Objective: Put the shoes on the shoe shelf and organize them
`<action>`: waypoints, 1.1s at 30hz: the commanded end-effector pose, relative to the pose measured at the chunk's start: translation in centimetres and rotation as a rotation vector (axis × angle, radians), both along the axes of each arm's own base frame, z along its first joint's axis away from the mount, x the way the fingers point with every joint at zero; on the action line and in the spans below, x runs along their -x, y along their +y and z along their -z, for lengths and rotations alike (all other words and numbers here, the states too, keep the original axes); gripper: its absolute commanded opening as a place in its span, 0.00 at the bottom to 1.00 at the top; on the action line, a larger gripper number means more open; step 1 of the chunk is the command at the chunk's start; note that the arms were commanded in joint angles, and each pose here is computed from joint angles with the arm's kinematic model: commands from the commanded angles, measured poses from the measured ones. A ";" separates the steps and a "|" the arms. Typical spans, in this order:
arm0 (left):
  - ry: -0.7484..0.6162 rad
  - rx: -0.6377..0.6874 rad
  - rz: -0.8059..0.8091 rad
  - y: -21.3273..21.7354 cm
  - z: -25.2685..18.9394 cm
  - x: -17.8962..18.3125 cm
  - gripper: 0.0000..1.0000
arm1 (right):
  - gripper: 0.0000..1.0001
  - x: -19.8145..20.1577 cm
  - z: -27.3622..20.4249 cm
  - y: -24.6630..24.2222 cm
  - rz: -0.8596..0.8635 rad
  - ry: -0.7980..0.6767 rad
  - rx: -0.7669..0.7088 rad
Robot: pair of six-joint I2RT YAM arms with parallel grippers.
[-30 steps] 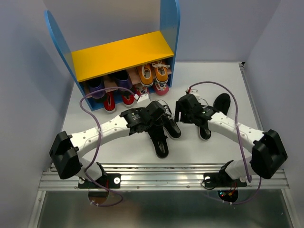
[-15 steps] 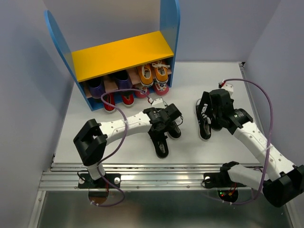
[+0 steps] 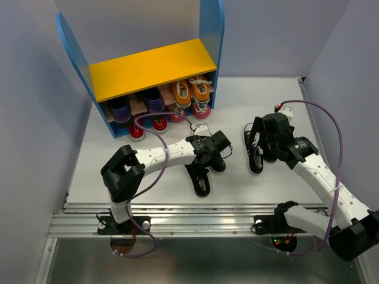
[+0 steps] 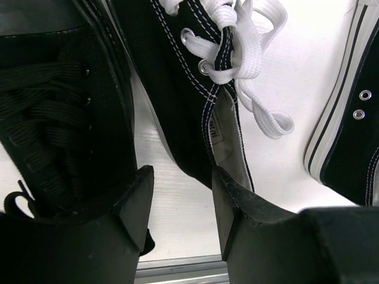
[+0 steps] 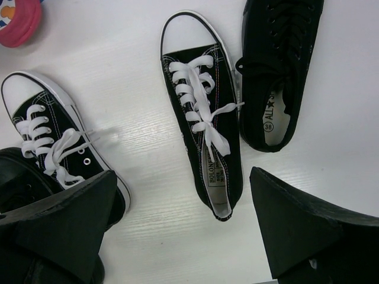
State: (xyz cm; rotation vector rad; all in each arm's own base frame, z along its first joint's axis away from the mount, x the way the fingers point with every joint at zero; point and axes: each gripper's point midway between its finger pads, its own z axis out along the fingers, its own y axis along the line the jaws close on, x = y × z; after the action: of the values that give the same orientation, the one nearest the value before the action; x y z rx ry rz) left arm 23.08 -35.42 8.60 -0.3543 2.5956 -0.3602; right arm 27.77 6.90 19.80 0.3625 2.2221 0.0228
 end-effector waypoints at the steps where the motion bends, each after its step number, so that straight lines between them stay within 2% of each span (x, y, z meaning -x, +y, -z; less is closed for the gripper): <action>1: -0.031 0.057 -0.006 -1.5 -1.5 -0.6 0.54 | 1.00 0.0 -1.2 -0.1 0.007 -0.036 -0.011; 9: -0.026 0.052 -0.020 -1.9 -0.7 -0.9 0.54 | 1.00 0.2 -0.8 -0.1 0.005 -0.024 -0.016; 14: -0.002 0.014 -0.031 -1.7 1.3 -0.8 0.53 | 1.00 0.5 -0.2 0.1 -0.005 -0.008 -0.019; 19: 0.052 -0.035 -0.046 -0.9 3.9 0.1 0.46 | 1.00 0.8 0.1 0.1 -0.011 -0.003 -0.024; 24: 0.033 -0.056 -0.054 -0.2 3.1 0.5 0.43 | 1.00 0.8 0.3 0.3 -0.013 0.004 -0.034; 29: -0.026 -0.070 -0.074 0.7 0.6 0.6 0.62 | 1.00 0.7 0.3 0.5 -0.015 0.001 -0.042; 30: -0.037 -0.068 -0.078 0.7 0.1 0.5 0.71 | 1.00 0.7 0.3 0.5 -0.017 0.002 -0.044; 33: -0.065 -0.081 -0.091 1.2 -0.8 0.2 0.79 | 1.00 0.5 0.1 0.7 -0.022 -0.004 -0.049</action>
State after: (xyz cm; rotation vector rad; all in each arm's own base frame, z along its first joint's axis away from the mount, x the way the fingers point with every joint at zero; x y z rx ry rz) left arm 23.15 -35.73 6.39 -0.4292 2.5639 -0.2765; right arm 27.00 7.20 18.91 0.3620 2.2502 0.0528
